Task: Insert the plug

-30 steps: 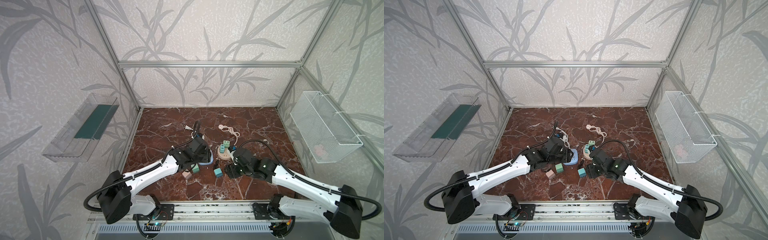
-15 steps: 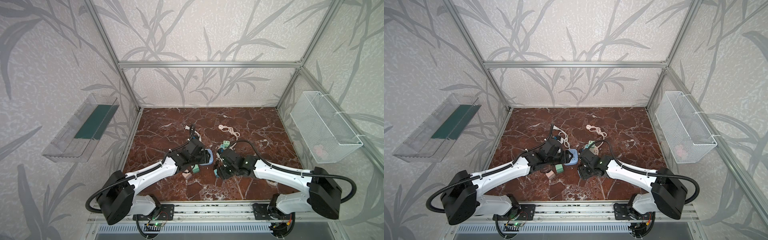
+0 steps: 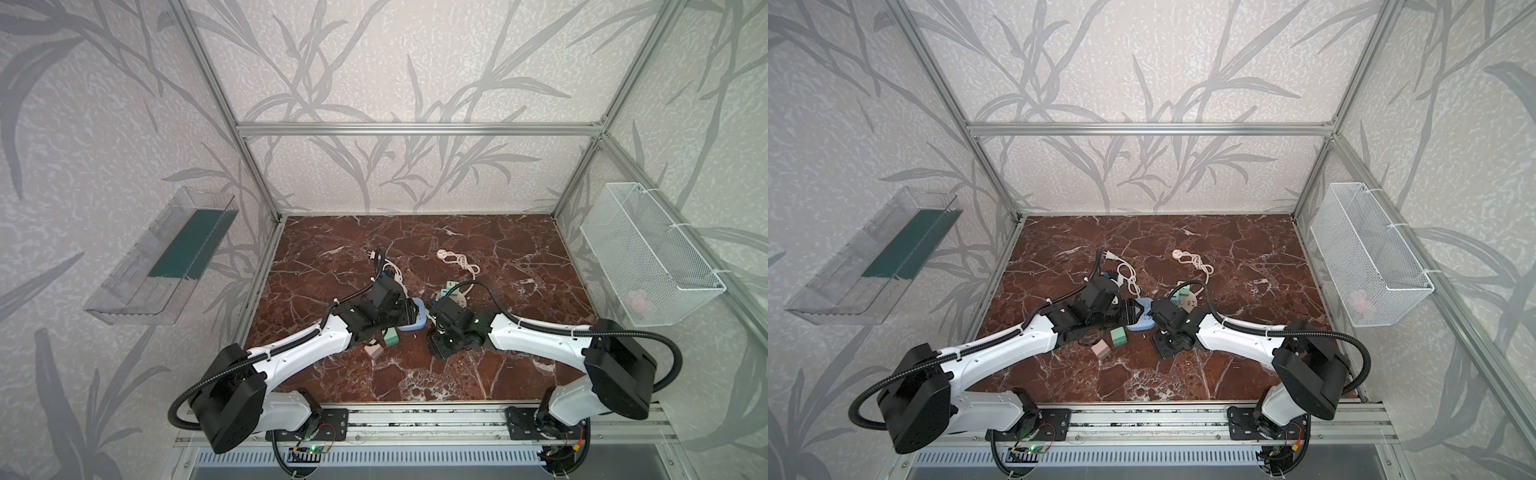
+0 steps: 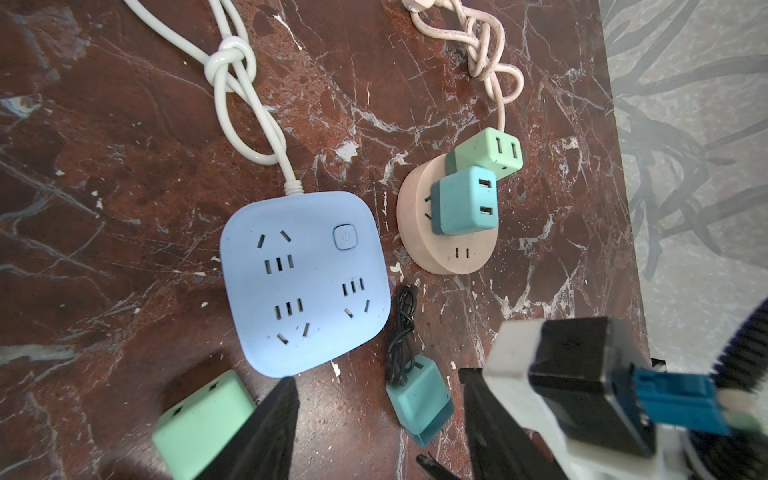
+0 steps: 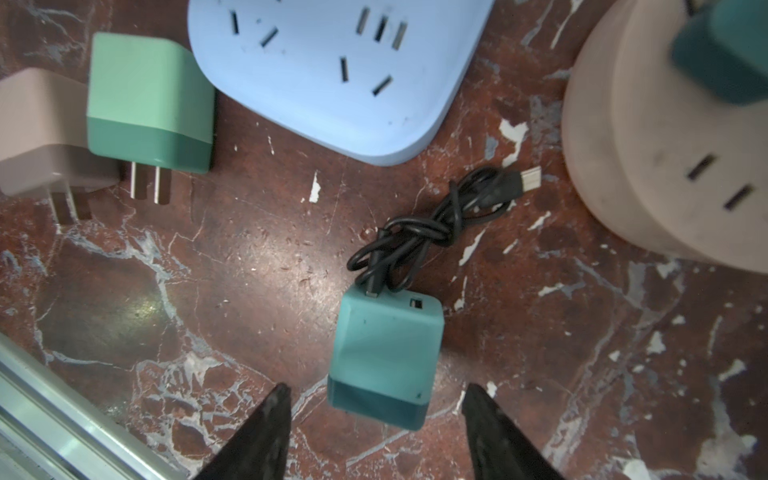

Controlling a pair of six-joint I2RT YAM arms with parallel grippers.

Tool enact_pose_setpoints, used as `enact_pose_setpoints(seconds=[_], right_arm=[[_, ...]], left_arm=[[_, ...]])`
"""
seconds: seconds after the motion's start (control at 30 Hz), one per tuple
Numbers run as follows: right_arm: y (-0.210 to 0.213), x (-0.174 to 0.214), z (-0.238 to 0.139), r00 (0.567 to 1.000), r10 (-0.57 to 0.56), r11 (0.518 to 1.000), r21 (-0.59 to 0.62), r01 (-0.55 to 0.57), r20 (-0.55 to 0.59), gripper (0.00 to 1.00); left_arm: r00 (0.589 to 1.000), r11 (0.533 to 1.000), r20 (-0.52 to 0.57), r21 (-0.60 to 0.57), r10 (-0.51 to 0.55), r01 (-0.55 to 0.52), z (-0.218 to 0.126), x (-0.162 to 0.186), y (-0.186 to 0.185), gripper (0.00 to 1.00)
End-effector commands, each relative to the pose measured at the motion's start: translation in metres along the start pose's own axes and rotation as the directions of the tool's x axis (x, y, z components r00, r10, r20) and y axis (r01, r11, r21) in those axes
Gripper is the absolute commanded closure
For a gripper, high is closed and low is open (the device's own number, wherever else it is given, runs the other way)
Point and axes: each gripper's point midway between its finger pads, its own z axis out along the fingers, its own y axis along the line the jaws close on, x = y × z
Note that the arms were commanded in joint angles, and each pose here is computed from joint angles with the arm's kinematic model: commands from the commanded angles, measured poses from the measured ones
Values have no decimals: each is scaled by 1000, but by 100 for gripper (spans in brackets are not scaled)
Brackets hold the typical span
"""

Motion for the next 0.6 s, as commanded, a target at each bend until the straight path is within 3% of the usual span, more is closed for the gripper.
enact_pose_setpoints(seconds=[0.0,0.57], right_arm=[[7,-3,3,1000,-22,1000,-14,21,-19,35],[2,-10,23,997,-39,998,49,43,-72,40]], left_arm=[[1000,1000,9,9,-18,18,-3,0,2,37],[1000,1000,11,11,-20,19,-5,0,4,37]])
